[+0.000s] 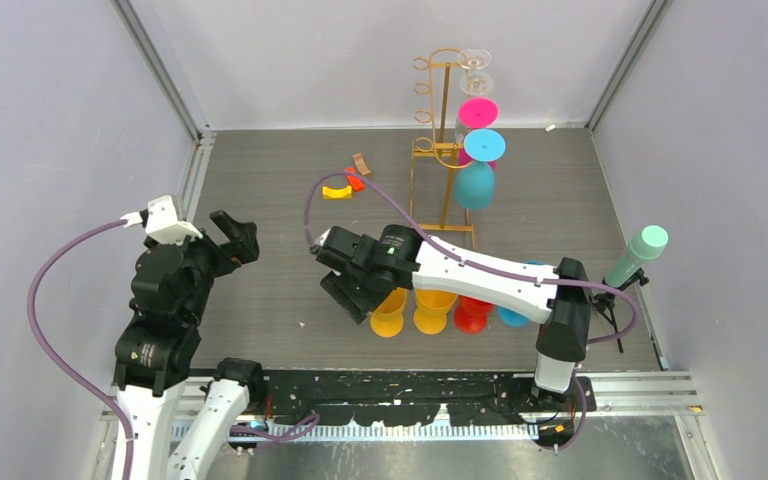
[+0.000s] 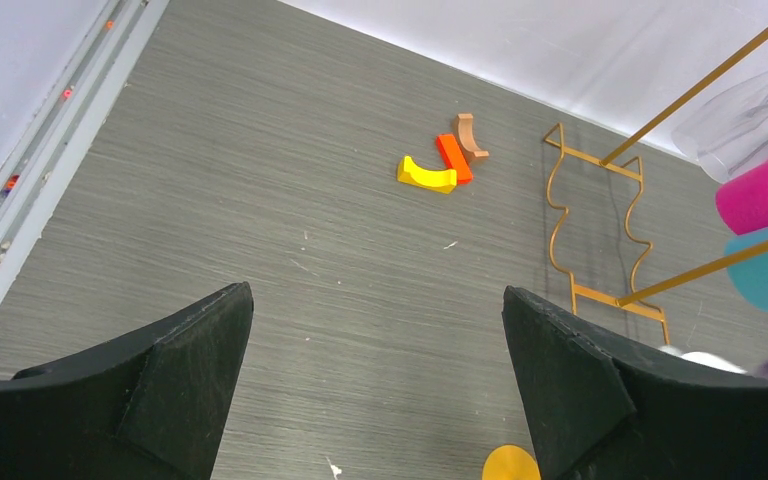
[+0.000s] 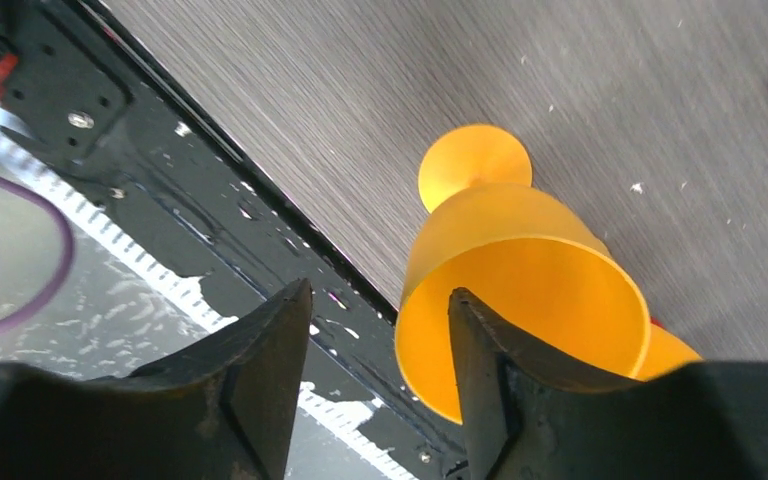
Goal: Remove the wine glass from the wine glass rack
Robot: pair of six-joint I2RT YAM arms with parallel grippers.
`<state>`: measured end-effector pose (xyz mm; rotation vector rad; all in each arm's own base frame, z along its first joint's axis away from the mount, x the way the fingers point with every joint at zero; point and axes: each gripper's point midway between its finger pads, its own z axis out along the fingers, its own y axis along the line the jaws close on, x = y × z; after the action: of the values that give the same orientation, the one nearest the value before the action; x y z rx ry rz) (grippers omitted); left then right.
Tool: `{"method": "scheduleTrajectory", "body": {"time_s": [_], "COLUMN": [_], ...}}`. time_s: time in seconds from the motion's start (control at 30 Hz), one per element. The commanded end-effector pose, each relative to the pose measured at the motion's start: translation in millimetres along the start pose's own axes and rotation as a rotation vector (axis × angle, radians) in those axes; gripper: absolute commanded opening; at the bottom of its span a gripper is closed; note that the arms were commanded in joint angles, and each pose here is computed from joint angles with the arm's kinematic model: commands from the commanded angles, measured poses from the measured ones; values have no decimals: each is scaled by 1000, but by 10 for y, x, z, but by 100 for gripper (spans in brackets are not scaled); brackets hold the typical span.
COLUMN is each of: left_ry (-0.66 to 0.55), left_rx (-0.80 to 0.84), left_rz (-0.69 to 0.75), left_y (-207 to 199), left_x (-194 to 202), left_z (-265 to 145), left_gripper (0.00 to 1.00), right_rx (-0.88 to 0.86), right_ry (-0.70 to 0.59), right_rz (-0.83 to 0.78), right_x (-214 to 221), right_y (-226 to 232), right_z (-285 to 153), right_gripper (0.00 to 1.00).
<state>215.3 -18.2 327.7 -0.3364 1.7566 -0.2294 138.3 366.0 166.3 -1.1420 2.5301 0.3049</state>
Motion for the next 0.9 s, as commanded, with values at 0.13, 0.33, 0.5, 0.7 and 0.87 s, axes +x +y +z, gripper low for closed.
{"method": "scheduleTrajectory", "body": {"time_s": [0.13,0.33,0.5,0.7,0.87], "left_ry": [-58,-49,-40,-49,-16], "left_rx": [33,61,63,93,124], "left_rz": [-18,-31,-49,-69,-73], "left_y": [-97,-159,-169,-243,-313], "left_x": [-193,-175,-153,-182,-121], "left_z": [-4,27,41,85,140], "left_gripper": [99,99,99,99,99], "right_rx": [-62,176,296,497,608], "right_ry": [-427,-640,-779,-957,-1002], "right_rz": [62,204,424,570,619], "right_x": [-741,-924,-882,-559,-384], "right_y": [1,-711,-1464,-2096,-2415], "right_z": [-1060,-1715,-2281,-3032,-3335], "right_gripper": [61,61,62,73,81]}}
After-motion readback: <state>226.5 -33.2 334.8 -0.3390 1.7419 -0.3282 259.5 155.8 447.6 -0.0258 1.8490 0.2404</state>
